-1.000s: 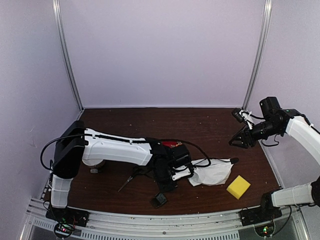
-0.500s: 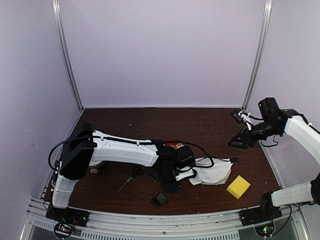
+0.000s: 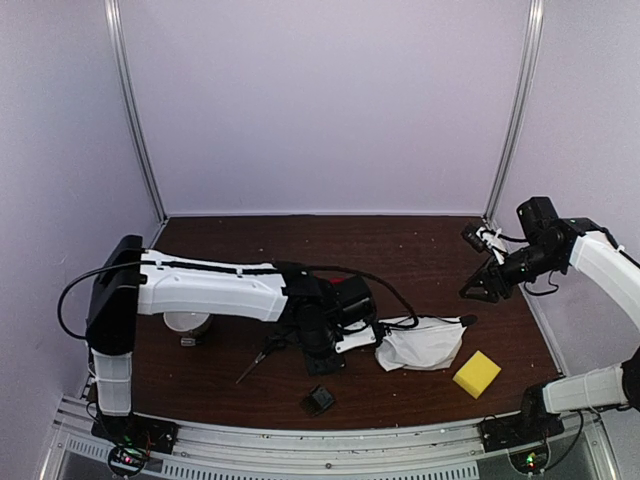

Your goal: Sort the hair-cutting tools

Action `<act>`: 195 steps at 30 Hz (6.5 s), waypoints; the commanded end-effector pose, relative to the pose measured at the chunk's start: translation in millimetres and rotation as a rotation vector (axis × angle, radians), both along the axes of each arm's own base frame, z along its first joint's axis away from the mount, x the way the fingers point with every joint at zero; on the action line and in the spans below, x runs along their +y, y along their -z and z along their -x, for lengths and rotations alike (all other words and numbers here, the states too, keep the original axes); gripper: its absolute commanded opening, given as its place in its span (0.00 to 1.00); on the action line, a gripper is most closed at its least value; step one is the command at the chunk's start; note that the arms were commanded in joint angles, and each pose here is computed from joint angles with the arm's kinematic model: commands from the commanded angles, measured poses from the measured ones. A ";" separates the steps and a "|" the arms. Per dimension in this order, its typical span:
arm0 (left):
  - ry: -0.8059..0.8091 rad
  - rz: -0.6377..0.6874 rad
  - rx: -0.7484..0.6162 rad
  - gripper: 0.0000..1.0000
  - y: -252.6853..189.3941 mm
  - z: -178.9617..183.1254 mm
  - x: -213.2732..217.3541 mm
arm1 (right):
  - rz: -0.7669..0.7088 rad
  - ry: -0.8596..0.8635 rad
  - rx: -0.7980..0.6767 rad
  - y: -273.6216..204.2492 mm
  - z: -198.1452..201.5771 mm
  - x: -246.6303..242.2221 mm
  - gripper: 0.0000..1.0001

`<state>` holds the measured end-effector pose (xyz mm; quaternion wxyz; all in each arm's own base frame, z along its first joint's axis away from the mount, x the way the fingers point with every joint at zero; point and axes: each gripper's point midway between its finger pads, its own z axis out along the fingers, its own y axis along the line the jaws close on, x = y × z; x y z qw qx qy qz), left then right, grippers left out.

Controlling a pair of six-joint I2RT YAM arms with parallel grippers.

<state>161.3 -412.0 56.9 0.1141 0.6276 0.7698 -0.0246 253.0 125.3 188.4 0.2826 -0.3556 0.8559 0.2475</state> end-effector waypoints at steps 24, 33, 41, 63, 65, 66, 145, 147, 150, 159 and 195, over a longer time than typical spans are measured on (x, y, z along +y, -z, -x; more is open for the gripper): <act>0.314 0.426 0.388 0.00 -181.6 77.6 -20.2 | 0.295 -0.358 0.019 58.2 -9.7 52.6 0.58; 0.324 0.386 0.415 0.00 -163.3 81.3 -7.9 | 0.347 -0.347 0.029 72.0 -21.3 66.5 0.22; 0.312 0.301 0.465 0.00 -144.6 87.9 7.2 | 0.320 -0.363 0.037 58.9 -16.7 80.9 0.00; 0.346 0.331 0.486 0.00 -118.8 76.1 -61.3 | 0.051 -0.604 0.287 4.3 42.4 161.1 0.00; 0.318 0.300 0.507 0.00 -109.3 74.6 -62.7 | 0.077 -0.591 0.268 8.2 37.5 159.4 0.00; 0.304 0.291 0.510 0.00 -105.6 73.3 -62.2 | 0.086 -0.586 0.261 9.8 35.9 158.5 0.00; 0.011 0.440 0.700 0.00 -66.8 -27.2 -111.6 | 0.290 -0.345 0.186 39.1 24.2 63.3 0.01; 0.016 0.467 0.678 0.00 -68.7 -33.6 -118.1 | 0.291 -0.340 0.189 38.8 23.9 63.5 0.02; -0.005 0.473 0.622 0.04 -66.8 -46.0 -119.9 | 0.298 -0.334 0.187 39.1 22.9 62.3 0.02; -0.103 0.473 0.373 0.23 -99.5 -86.1 -96.1 | 0.329 -0.312 0.163 39.1 18.9 56.7 0.02; -0.510 0.596 0.580 0.51 -58.9 -59.7 -47.4 | 0.516 -0.735 -0.409 66.2 52.3 141.3 0.45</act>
